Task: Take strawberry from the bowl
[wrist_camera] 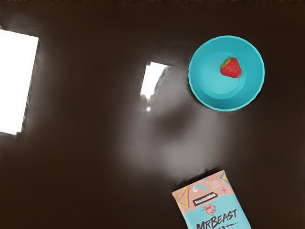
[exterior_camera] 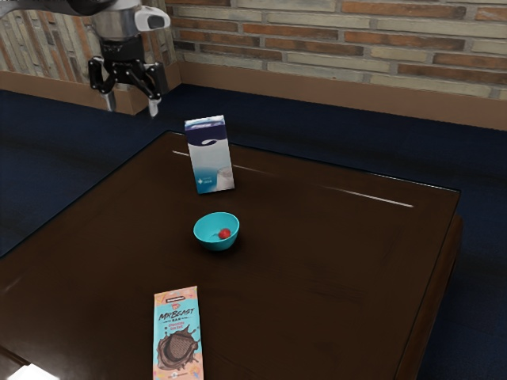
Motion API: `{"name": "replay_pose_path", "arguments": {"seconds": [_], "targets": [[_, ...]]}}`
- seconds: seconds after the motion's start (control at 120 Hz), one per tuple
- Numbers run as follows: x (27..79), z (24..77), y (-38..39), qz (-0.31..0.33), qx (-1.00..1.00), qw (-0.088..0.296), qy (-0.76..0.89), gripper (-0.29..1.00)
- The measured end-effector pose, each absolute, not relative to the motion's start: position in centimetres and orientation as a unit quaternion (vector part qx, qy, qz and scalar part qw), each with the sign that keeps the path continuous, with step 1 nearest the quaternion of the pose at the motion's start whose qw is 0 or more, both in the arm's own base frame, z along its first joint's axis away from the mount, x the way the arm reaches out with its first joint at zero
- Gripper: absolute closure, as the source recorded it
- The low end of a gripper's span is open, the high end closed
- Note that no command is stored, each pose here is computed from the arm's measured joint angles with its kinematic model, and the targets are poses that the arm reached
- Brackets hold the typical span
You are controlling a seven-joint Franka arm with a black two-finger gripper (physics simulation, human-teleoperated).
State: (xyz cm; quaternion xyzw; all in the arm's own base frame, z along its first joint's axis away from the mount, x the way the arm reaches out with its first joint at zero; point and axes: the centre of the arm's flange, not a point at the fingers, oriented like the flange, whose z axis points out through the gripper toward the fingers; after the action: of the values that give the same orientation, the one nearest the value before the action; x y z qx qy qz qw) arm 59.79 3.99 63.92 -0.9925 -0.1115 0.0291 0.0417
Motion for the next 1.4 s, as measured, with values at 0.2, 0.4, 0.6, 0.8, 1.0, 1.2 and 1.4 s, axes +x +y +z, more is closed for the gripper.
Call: {"name": "replay_pose_path", "arguments": {"seconds": [0.2,0.4,0.6,0.8,1.0,1.2,1.4], "targets": [[61.2,65.2,4.2,-0.018,-0.994,0.024,-0.103,0.0],[68.0,56.2,2.7,-0.033,-0.981,0.013,-0.193,0.0],[71.8,45.3,4.6,-0.01,-0.939,-0.015,-0.345,0.0],[72.2,37.1,4.4,0.004,-0.895,-0.031,-0.446,0.0],[70.4,32.3,2.1,0.017,-0.86,-0.037,-0.509,0.16],[69.8,29.5,0.6,0.006,-0.838,-0.04,-0.544,0.31],[69.8,27.2,0.3,-0.009,-0.823,-0.042,-0.567,0.37]]}}
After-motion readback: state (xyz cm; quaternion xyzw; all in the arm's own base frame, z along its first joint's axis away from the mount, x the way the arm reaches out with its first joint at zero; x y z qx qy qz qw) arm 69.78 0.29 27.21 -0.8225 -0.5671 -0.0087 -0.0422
